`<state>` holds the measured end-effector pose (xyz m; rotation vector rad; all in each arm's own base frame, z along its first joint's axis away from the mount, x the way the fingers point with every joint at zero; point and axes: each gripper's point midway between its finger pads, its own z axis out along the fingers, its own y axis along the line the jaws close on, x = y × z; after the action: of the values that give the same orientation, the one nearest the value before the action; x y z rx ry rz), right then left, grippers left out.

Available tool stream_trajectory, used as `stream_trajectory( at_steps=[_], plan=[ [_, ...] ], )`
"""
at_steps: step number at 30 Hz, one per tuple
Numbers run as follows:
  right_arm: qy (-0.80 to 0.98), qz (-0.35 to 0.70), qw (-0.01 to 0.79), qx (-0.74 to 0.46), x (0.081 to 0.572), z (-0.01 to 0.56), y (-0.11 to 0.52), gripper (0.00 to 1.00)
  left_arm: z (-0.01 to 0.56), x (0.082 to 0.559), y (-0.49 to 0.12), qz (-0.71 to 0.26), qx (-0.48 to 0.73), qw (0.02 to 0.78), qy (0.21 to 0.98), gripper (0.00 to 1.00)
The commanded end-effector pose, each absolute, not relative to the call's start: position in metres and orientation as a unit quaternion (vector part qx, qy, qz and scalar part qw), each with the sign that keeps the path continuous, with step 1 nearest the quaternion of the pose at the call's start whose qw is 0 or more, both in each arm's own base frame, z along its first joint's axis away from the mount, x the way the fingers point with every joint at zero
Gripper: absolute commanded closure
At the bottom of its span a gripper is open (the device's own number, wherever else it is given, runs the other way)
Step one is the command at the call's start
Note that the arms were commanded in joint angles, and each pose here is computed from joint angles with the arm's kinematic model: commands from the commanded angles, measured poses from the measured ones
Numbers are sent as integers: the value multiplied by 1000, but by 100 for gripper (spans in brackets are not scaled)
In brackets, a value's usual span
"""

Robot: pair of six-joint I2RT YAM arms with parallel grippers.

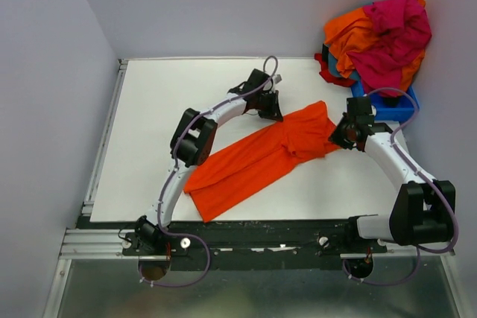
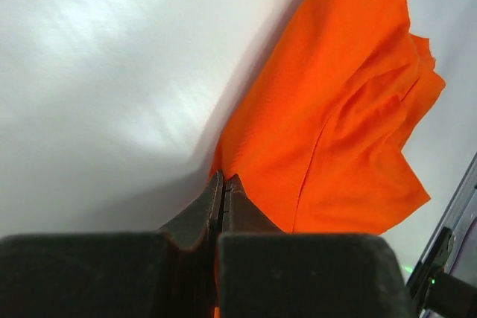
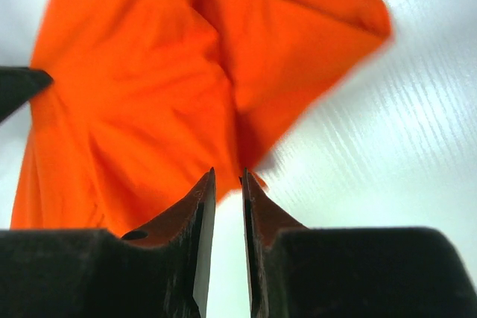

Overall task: Fold and stack the t-shirts
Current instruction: Rotate the tshirt 90 degrees

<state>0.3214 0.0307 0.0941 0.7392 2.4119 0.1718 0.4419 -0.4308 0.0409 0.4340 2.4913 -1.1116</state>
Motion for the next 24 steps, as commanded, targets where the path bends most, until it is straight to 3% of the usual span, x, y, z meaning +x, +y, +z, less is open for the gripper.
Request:
stream_trajectory(
  at_steps=[1,4,6,14,24],
  plan=[
    [912,117,305,246,327,101,48,72,51,523,-356,-385,27,270,882,100],
    [912,205,298,194,326,102,81,71,52,552,-301,-368,-41,307,877,100],
    [910,243,297,159,323,104,105,65,55,567,-261,-347,-85,332,873,100],
    [927,320,188,62,273,79,238,56,50,557,-127,-271,-252,406,836,100],
    [948,289,132,29,218,53,315,53,61,550,-83,-241,-287,447,812,100]
  ],
)
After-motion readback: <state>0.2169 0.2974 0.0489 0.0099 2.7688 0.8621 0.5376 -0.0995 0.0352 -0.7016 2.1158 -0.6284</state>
